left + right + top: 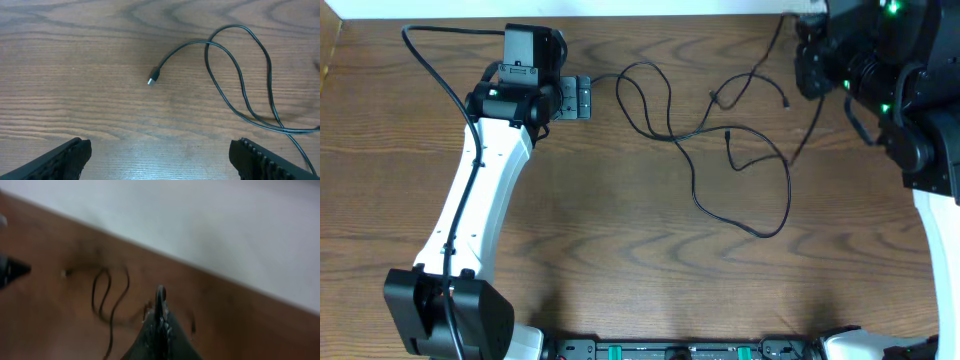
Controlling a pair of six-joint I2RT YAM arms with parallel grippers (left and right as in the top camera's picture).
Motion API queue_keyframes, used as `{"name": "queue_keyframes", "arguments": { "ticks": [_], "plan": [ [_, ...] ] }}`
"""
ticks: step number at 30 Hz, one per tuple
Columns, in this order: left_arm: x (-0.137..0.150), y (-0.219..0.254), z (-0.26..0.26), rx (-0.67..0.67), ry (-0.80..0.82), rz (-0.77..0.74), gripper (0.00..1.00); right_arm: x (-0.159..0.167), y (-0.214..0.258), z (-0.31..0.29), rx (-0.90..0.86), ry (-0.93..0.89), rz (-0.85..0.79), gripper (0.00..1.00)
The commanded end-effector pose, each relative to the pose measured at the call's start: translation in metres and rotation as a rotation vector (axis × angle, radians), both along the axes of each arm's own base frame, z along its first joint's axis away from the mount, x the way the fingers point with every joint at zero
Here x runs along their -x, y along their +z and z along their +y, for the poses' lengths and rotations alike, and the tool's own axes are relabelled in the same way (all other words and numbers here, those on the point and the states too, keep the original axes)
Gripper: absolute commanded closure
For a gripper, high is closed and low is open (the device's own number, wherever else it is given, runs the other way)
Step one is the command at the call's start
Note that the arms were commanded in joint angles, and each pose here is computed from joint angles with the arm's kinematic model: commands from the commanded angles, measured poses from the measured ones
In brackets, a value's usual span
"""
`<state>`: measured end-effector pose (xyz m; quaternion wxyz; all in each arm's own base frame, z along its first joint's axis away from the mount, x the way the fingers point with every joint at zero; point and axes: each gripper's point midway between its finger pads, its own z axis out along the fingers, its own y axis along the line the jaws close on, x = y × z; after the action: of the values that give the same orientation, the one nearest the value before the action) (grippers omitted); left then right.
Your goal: Untangle cables
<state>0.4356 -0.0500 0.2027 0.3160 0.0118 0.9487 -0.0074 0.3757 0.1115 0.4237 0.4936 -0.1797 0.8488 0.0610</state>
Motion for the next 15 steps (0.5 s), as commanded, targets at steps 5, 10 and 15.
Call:
{"name": "queue_keyframes", "arguments": {
  "ticks": [5,10,15],
  "plan": [
    [0.0,-0.003,0.001,-0.004,0.005,0.006,0.07,0.036,-0.02,-0.018,0.035,-0.044,0.137,0.99],
    [0.0,-0.003,0.001,-0.004,0.005,0.006,0.07,0.043,-0.019,-0.068,0.125,-0.313,0.131,0.99],
    [0.0,-0.003,0.001,-0.004,0.005,0.006,0.07,0.052,0.012,-0.082,0.096,-0.383,0.016,0.99]
  ]
}}
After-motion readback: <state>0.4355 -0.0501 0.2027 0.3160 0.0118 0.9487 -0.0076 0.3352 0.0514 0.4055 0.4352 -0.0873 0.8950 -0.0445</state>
